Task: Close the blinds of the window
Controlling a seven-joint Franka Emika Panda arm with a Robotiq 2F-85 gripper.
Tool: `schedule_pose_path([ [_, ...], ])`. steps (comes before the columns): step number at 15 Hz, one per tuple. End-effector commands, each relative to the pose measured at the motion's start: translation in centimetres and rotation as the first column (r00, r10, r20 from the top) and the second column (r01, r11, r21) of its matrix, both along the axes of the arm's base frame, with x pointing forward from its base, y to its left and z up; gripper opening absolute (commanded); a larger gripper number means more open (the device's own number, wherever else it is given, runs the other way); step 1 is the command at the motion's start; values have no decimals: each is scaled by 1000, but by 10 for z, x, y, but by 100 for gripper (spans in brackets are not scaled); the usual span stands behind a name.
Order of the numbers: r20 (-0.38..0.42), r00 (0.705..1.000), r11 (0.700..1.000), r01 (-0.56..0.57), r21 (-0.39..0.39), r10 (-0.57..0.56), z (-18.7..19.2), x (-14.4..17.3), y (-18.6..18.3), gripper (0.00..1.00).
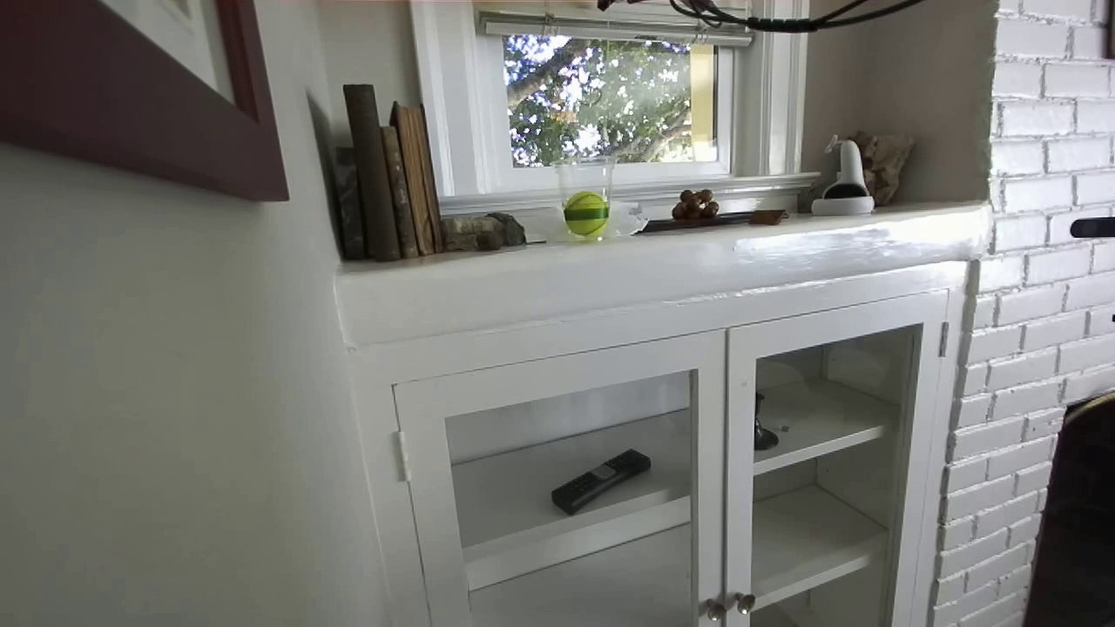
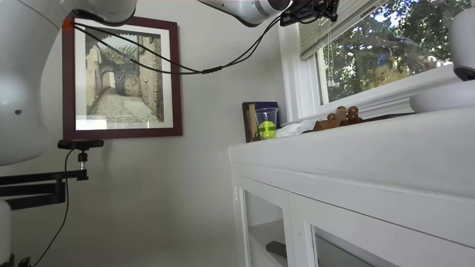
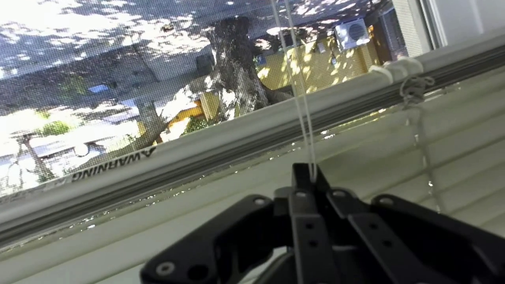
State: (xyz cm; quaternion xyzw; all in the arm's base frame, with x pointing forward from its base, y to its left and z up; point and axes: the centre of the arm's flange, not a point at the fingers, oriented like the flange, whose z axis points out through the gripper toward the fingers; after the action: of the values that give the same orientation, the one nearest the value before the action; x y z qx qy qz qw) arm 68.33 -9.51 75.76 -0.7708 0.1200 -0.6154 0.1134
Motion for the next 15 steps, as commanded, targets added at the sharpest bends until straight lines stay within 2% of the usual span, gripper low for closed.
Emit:
schedule_pose_path([
  [1,6,998,998,56,1,-56,25,-9,-8,1],
  [10,70,983,986,168,1,-167,66,-42,-28,1],
  [15,111,963,968,249,-16,-245,82,-49,-58,1],
])
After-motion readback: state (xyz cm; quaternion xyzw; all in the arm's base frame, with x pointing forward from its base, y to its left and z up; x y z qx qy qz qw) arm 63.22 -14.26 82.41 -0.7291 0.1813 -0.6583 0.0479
